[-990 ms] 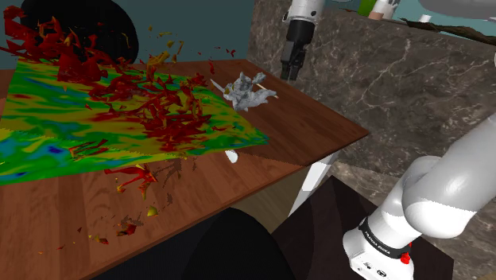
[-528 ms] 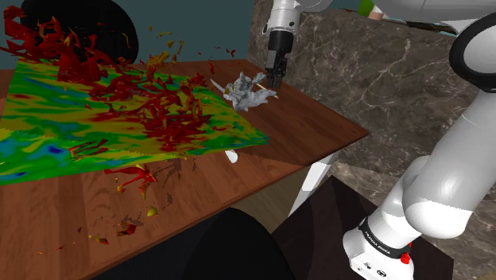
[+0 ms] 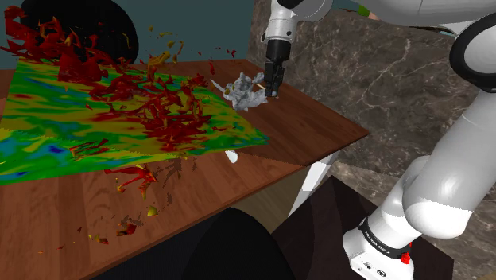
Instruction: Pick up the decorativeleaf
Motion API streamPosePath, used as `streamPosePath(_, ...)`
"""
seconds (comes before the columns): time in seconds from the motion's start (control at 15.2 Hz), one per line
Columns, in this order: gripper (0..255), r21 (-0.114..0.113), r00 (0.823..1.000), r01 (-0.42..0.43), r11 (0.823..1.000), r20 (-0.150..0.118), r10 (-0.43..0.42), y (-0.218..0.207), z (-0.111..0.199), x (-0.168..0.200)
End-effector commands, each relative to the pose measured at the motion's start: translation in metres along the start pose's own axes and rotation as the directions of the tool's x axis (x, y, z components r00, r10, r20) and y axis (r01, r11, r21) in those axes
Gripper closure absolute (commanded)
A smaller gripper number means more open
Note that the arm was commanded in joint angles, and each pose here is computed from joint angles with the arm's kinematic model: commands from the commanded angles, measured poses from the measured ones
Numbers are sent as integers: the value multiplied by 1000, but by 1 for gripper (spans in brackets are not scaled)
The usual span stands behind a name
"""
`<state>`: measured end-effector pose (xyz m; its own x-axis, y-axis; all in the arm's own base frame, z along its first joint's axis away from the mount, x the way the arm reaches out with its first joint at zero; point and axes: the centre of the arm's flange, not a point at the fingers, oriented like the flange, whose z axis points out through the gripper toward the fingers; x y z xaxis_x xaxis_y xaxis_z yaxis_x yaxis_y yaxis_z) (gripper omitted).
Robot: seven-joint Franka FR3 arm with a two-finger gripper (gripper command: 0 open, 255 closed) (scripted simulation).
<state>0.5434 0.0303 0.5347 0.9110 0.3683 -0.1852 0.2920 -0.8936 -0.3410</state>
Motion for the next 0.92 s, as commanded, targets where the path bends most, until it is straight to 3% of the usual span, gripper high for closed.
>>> streamPosePath(0.0, 255, 0, 1000, -1, 1000, 0, 1, 0, 1, 0)
streamPosePath(0.4, 255, 0, 1000, -1, 1000, 0, 1, 0, 0, 0)
streamPosePath(0.86, 255, 0, 1000, -1, 1000, 0, 1, -12, -34, -7)
